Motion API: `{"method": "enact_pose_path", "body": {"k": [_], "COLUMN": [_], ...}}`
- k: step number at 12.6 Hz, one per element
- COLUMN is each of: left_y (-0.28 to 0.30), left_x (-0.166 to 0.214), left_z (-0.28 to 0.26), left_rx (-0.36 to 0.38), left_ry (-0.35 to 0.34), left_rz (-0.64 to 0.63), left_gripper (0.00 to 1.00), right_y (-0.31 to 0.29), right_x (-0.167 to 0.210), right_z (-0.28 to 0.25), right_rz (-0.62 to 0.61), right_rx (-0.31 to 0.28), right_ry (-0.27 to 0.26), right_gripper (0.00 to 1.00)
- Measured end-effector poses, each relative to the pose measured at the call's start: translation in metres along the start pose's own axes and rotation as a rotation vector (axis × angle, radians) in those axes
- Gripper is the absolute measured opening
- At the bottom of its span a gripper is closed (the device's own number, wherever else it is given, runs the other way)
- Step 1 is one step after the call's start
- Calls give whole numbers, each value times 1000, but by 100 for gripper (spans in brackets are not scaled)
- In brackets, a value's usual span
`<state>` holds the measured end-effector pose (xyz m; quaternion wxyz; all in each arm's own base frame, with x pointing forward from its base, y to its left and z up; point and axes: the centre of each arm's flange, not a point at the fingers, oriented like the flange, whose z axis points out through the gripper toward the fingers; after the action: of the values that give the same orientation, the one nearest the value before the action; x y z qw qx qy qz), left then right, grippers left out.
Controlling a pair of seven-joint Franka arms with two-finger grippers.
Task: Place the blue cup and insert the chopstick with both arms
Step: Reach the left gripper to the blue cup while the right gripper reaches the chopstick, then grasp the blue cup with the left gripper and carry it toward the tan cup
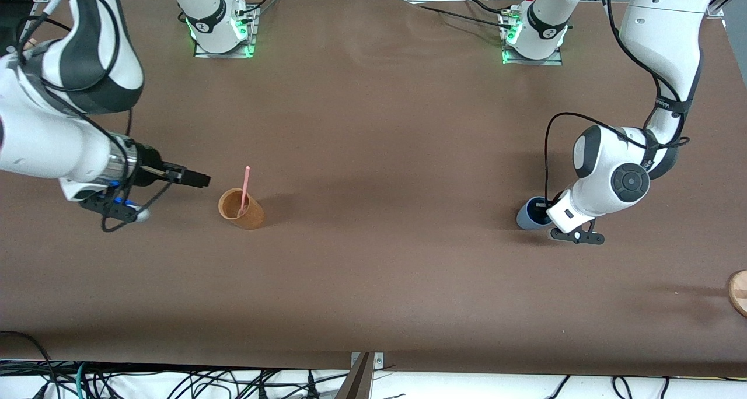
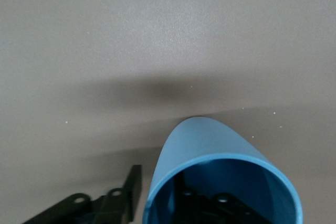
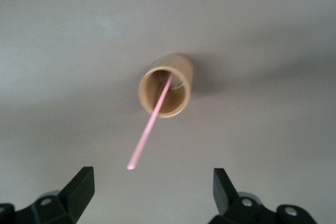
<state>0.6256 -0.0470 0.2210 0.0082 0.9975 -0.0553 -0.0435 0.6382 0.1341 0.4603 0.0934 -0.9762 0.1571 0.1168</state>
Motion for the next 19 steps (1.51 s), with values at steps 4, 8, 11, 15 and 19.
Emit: {"method": "enact_pose_path", "body": {"k": [4, 8, 11, 15, 19], "left_y": [8, 98, 198, 339, 402], "left_x": [4, 12, 2, -45, -80], "left_z": [-11, -40, -66, -56, -6], "left_rx": [-5, -68, -132, -132, -88], "left_ry": [23, 22, 27, -19, -89], "left_rz": [9, -49, -164, -305, -351], "left_gripper": [5, 5, 5, 5, 5], "right_y": [-17, -1, 2, -9, -10], "right_x": [2, 4, 2, -3, -5], "right_z": [73, 106, 115, 126, 138], "right_rz": [64, 96, 102, 99, 100], "right_rx": [-8, -15, -15, 13, 12], "right_ry": [-35, -41, -50, -45, -36], "right_gripper": [100, 99, 95, 87, 70]}}
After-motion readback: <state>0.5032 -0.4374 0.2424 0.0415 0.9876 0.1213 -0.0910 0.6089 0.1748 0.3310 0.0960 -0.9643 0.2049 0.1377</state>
